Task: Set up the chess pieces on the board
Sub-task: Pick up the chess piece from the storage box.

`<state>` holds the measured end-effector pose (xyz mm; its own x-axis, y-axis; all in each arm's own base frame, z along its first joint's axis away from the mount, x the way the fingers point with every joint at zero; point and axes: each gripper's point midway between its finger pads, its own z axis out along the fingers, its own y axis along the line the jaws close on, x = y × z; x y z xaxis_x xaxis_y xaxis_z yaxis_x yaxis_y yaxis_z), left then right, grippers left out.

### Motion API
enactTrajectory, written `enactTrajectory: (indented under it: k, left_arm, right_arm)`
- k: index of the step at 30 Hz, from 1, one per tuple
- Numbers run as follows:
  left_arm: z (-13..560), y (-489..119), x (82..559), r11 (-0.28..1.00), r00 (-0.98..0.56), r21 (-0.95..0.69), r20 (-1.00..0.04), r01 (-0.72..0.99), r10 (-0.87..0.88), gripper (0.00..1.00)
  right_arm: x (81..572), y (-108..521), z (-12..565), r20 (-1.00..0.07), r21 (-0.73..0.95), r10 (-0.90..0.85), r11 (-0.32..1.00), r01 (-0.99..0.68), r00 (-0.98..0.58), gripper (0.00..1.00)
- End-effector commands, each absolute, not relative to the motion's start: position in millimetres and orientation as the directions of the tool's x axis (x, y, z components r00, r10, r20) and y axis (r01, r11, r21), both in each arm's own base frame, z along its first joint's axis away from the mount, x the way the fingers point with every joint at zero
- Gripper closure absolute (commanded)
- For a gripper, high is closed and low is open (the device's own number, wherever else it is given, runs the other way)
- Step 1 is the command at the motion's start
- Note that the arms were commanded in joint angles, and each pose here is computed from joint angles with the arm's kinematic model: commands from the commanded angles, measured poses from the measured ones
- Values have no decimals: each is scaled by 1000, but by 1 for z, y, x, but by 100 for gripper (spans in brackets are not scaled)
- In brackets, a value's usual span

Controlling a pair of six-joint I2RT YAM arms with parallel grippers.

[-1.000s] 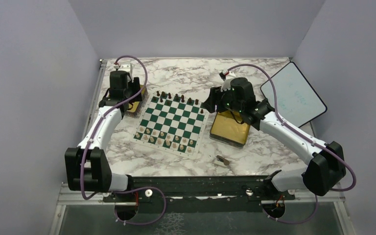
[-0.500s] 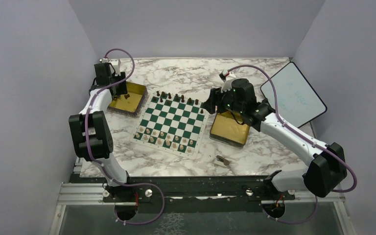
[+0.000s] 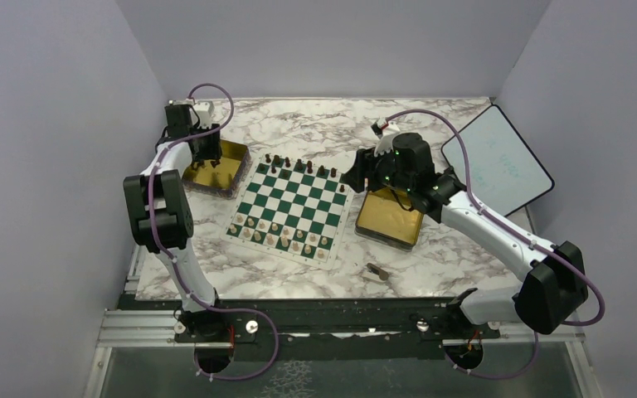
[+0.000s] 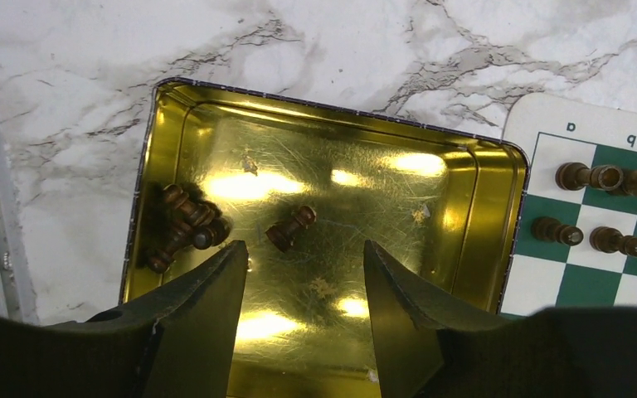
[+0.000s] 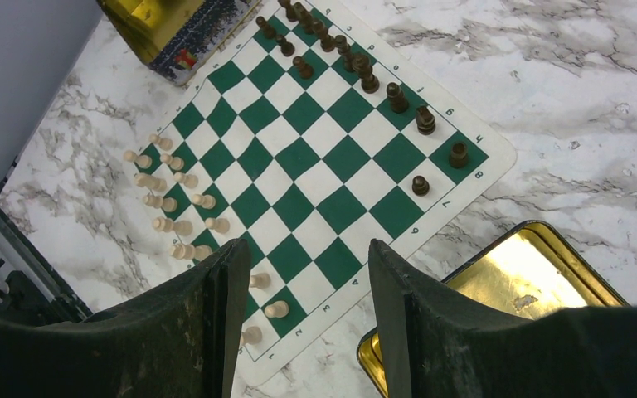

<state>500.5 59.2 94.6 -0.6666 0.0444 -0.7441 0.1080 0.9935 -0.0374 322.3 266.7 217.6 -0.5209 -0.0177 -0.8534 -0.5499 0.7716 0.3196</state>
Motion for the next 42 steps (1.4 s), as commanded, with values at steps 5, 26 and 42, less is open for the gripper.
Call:
enactTrajectory:
  k: [5, 26, 42]
  left_arm:
    - [76, 51, 508, 981, -703, -92, -709, 172, 57, 45]
    - [53, 45, 497, 973, -763, -136, -644, 188, 57, 46]
    - [71, 54, 515, 981, -733, -92, -678, 172, 65, 46]
  right_arm:
    - [324, 275, 222, -869, 309, -30, 747, -588, -495, 41]
    - [323, 272, 221, -873, 292, -39, 756, -586, -486, 41]
    - [325, 272, 217, -868, 290, -48, 758, -584, -494, 41]
